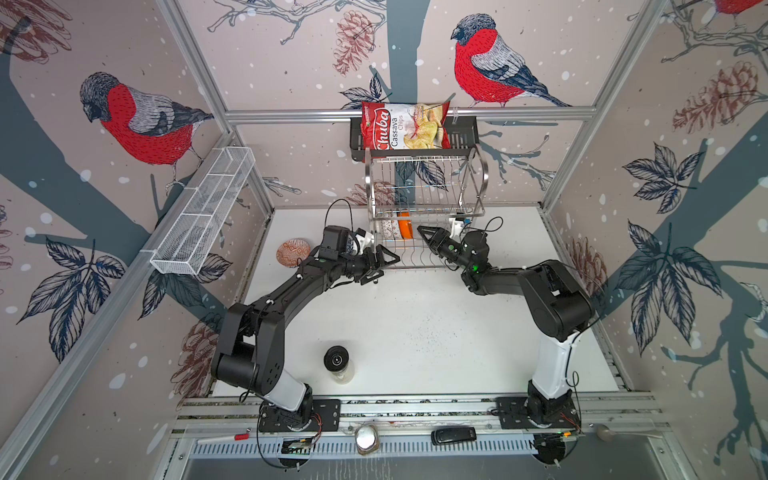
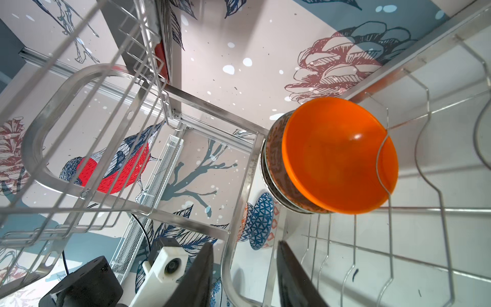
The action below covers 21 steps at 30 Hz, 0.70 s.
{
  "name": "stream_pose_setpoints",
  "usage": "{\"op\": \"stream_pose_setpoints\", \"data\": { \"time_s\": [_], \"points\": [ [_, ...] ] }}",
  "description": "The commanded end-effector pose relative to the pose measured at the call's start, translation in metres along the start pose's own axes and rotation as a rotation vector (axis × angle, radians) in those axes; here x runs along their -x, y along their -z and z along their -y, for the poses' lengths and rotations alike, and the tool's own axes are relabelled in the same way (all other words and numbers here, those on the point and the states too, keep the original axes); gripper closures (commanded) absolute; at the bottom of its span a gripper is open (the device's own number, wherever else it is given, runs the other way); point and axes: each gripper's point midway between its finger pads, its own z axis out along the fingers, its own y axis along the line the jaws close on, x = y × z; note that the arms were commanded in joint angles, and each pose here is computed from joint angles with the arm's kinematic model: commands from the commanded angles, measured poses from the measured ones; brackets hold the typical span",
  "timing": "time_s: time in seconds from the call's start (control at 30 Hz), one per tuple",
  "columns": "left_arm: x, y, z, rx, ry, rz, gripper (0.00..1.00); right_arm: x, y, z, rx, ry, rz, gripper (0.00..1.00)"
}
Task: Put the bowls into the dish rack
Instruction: 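Open and withdraw the right gripper from the orange bowl while the left backs away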
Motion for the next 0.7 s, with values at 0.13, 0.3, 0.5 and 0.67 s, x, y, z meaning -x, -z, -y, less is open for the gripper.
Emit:
{"op": "stream_pose_setpoints", "data": {
  "time_s": [0.13,0.3,0.5,0.67],
  "points": [
    [0.010,0.016,-0.009,0.038,-0.011,0.057,0.03,0.008,0.017,-0.008,-0.025,0.078,0.035,0.51],
    [0.015,0.020,-0.007,0.043,-0.014,0.089,0.03,0.007,0.024,-0.014,-0.015,0.090,0.021,0.49],
    [0.011,0.022,-0.011,0.053,-0.007,0.094,0.03,0.007,0.028,-0.021,-0.009,0.084,0.015,0.47],
    [0.007,0.028,-0.018,0.056,0.000,0.115,0.03,0.009,0.036,-0.026,-0.035,0.096,0.030,0.42]
  ]
}}
